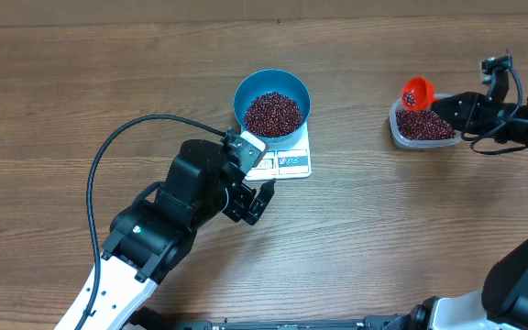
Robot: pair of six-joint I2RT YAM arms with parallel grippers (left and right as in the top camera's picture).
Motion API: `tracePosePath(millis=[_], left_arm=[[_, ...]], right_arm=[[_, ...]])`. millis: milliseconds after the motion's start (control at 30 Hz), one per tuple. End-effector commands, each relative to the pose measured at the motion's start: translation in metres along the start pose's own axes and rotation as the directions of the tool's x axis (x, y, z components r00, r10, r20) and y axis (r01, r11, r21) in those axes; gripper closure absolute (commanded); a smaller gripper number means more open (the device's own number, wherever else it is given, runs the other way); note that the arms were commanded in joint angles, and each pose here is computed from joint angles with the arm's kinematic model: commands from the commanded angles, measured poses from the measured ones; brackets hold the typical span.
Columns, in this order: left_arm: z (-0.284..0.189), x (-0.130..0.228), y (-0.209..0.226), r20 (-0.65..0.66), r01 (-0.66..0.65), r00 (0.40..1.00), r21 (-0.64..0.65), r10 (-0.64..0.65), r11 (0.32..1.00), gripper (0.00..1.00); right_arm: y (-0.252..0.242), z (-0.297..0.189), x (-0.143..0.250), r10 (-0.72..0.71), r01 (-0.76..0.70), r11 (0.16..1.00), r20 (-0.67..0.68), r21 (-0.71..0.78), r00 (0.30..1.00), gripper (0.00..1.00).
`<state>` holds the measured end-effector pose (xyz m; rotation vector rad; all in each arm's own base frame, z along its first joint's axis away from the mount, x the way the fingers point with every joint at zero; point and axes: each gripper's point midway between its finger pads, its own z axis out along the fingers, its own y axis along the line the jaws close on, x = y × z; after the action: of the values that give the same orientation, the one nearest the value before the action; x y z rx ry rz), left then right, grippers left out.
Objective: Scoop item into bowl and weigh 150g on scale
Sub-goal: 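Lift the filled scoop and carry it left over the teal bowl, then tilt the scoop with the right gripper to pour beans into the bowl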
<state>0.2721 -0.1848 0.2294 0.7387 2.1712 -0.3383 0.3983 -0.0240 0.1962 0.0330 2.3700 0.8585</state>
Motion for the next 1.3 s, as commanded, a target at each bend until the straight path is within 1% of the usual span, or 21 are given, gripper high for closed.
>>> tracePosePath(millis=[0, 300, 567, 733, 900, 1100, 1233, 1267], left_arm=[[0.003, 0.004, 0.000, -0.012, -0.016, 1.000, 0.007, 0.016, 1.000, 0.01], [0.003, 0.004, 0.000, -0.012, -0.016, 1.000, 0.007, 0.016, 1.000, 0.00], [0.003, 0.004, 0.000, -0.012, -0.016, 1.000, 0.007, 0.016, 1.000, 0.01], [0.003, 0.004, 0.000, -0.012, -0.016, 1.000, 0.007, 0.016, 1.000, 0.01], [0.003, 0.004, 0.000, -0.012, -0.016, 1.000, 0.007, 0.016, 1.000, 0.01], [0.003, 0.004, 0.000, -0.012, -0.016, 1.000, 0.007, 0.016, 1.000, 0.00], [0.003, 0.004, 0.000, -0.012, -0.016, 1.000, 0.007, 0.016, 1.000, 0.01], [0.003, 0.004, 0.000, -0.012, -0.016, 1.000, 0.007, 0.016, 1.000, 0.00]], right_arm=[[0.041, -0.006, -0.015, -0.068, 0.070, 0.996, 0.036, -0.049, 0.997, 0.96], [0.102, 0.032, 0.003, -0.193, 0.184, 0.970, -0.043, -0.162, 0.980, 0.96], [0.166, 0.065, 0.021, -0.358, 0.331, 0.904, -0.056, -0.271, 0.932, 0.96], [0.186, 0.083, 0.029, -0.444, 0.419, 0.876, -0.055, -0.240, 0.894, 0.96], [0.194, 0.094, 0.032, -0.492, 0.473, 0.859, -0.053, -0.196, 0.869, 0.96], [0.198, 0.104, 0.026, -0.545, 0.538, 0.834, -0.033, -0.121, 0.838, 0.96], [0.200, 0.107, 0.022, -0.568, 0.564, 0.820, -0.015, -0.095, 0.823, 0.96], [0.201, 0.107, 0.022, -0.588, 0.585, 0.805, -0.011, -0.096, 0.809, 0.96]])
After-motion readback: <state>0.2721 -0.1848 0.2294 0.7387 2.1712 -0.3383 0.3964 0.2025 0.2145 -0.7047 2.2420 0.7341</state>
